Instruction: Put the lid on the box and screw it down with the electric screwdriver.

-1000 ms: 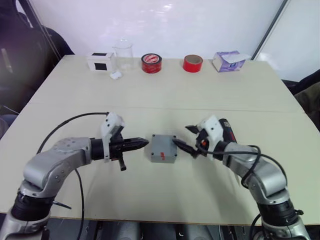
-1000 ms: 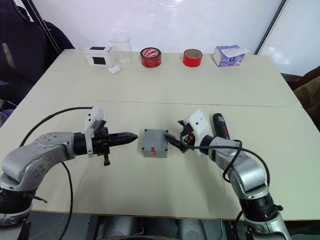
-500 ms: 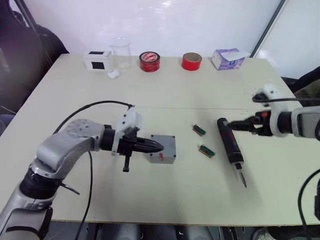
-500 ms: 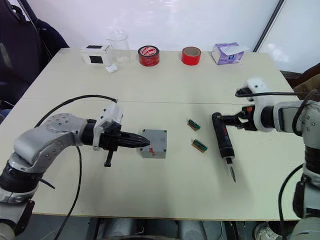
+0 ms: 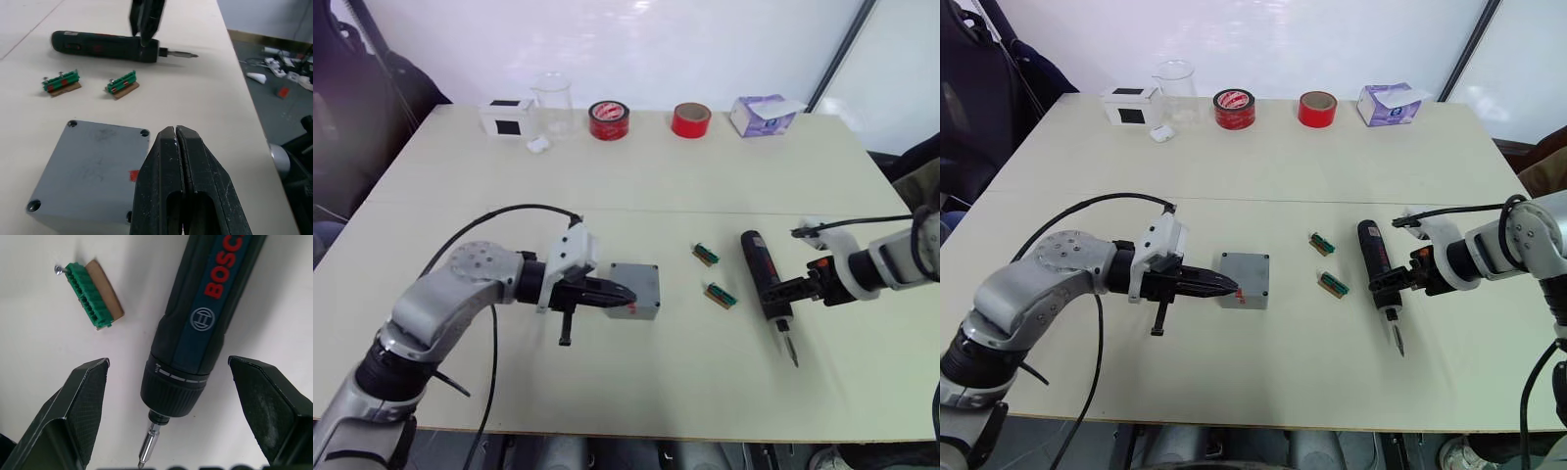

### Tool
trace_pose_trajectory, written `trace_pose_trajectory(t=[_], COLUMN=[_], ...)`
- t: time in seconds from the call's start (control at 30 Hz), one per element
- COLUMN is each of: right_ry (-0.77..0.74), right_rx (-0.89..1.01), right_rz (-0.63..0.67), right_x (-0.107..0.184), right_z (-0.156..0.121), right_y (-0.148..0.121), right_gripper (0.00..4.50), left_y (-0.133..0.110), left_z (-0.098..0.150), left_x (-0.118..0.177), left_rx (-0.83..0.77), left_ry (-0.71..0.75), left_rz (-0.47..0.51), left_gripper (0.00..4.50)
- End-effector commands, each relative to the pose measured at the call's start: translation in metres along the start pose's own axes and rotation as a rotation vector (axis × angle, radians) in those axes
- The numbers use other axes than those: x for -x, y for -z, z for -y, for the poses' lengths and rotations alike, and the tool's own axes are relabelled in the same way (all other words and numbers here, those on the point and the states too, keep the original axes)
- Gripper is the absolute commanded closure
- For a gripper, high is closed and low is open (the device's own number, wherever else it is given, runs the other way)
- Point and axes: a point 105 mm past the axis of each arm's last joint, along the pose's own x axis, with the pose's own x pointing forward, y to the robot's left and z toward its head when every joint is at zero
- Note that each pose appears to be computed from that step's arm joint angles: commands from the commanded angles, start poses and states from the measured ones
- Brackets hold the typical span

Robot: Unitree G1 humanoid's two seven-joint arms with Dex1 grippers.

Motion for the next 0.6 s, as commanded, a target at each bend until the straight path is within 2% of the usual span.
trace_pose_trajectory(t=[0.03,0.33,0.4,0.43,0.53,0.6], right_ry=[0.027,0.047,0.059,0.063,0.076,0.094], right_rx=[-0.012,-0.042,-0.021,-0.027,-0.025,-0.014], right_rz=[-0.017,-0.105,-0.136,-0.153,-0.193,-0.203], right_x=[0.000,-0.027,-0.031,-0.033,-0.038,-0.038], right_z=[0.004,0.009,0.010,0.012,0.014,0.017], right_y=[-0.003,-0.010,-0.006,-0.003,0.004,0.006], right_gripper=[0.26,0.26,0.91,1.00,2.15,2.61], left_y=[-0.005,-0.003,-0.002,-0.002,-0.001,-0.002], left_z=[0.001,0.004,0.005,0.005,0.004,0.003], left_x=[0.003,0.006,0.007,0.008,0.009,0.009], left_rx=[-0.026,0.008,0.018,0.022,0.029,0.028], left_ry=[-0.048,-0.125,-0.138,-0.149,-0.165,-0.172], left_rz=[0.016,0.026,0.027,0.027,0.029,0.031], left_gripper=[4.50,4.50,4.50,4.50,4.50,4.50])
